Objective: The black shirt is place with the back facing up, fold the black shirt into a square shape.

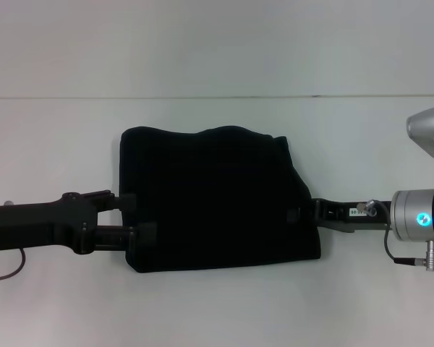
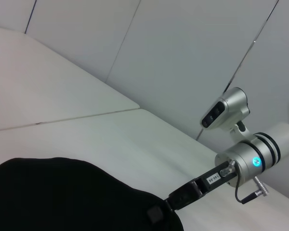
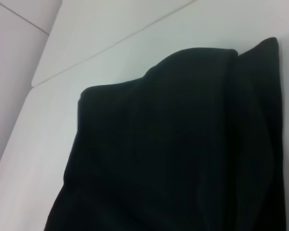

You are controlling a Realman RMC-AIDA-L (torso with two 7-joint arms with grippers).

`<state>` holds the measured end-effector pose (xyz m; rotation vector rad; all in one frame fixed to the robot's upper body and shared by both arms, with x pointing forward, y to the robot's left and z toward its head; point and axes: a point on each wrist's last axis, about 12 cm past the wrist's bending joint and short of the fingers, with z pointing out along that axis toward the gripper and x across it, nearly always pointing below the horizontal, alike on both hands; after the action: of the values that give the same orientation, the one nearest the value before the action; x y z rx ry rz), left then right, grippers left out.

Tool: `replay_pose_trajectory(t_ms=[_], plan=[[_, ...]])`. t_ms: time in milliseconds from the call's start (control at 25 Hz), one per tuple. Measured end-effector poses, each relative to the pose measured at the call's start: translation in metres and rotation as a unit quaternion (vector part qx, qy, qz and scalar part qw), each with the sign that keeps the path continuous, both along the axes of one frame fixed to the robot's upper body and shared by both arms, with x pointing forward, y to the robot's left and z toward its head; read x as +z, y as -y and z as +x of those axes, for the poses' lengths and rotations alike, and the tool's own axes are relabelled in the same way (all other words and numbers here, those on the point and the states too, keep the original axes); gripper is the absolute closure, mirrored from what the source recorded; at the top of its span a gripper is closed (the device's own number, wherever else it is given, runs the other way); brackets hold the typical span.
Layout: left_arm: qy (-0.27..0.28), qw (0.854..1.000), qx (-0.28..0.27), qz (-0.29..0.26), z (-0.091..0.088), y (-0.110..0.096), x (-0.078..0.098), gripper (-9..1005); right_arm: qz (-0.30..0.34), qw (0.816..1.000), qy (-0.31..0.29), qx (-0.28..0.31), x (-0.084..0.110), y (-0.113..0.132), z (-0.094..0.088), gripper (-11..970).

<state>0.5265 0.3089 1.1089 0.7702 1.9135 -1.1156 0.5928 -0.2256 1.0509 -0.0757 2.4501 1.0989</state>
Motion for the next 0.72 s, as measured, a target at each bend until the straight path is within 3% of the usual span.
replay_pose_trajectory(t_ms=[720], plan=[[-0.004,1.0,-0.003,-0.002,0.0,0.001,0.0,50,0.026,0.999,0.008,0.018,-0.008,-0.004,-0.016,885]])
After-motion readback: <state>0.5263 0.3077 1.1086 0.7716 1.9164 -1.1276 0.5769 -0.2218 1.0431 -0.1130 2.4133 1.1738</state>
